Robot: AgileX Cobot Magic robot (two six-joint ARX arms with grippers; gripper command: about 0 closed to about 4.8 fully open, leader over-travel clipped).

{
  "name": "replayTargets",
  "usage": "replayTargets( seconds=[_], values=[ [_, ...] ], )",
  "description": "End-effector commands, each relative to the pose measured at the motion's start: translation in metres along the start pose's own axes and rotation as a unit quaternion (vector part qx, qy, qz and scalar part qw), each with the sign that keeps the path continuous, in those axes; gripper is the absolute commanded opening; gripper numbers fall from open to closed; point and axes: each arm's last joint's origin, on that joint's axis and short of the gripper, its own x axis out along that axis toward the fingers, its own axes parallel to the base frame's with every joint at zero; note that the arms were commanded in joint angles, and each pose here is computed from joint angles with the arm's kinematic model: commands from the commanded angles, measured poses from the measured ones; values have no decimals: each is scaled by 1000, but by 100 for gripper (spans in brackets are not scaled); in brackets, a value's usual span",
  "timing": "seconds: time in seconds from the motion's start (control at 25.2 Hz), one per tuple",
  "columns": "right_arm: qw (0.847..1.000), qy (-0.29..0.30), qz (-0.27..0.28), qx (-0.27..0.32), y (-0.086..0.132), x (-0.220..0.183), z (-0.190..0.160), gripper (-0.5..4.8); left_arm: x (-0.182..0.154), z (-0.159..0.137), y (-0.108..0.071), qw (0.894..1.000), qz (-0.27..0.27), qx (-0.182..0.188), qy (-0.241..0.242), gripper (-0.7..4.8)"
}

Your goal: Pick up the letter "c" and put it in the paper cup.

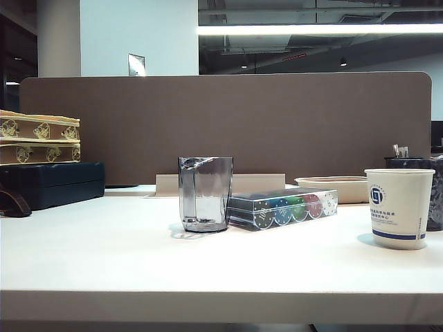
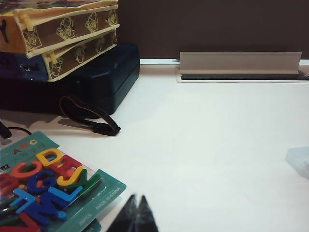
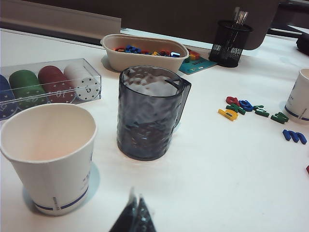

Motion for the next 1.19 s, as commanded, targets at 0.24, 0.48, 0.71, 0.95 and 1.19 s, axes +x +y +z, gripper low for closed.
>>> replayTargets(
  seconds=[0.24, 0.48, 0.71, 0.95, 1.19],
  values=[
    [1000, -9, -2, 3, 0, 0, 2, -5, 0, 2, 0, 1000, -1, 0, -6, -3],
    [1000, -9, -2, 3, 0, 0, 2, -5, 0, 2, 0, 1000, -1, -1, -6, -3],
    [1000, -18, -3, 5, -1, -1, 4, -5, 0, 2, 0, 1000, -1, -1, -6, -3],
    [998, -65, -12, 11, -3, -8, 11, -5, 0, 2, 0, 1000, -1, 0, -6, -3],
    [998, -64, -15, 11, -3, -7, 10, -5, 0, 1, 0, 1000, -1, 0, -3, -3]
  ],
)
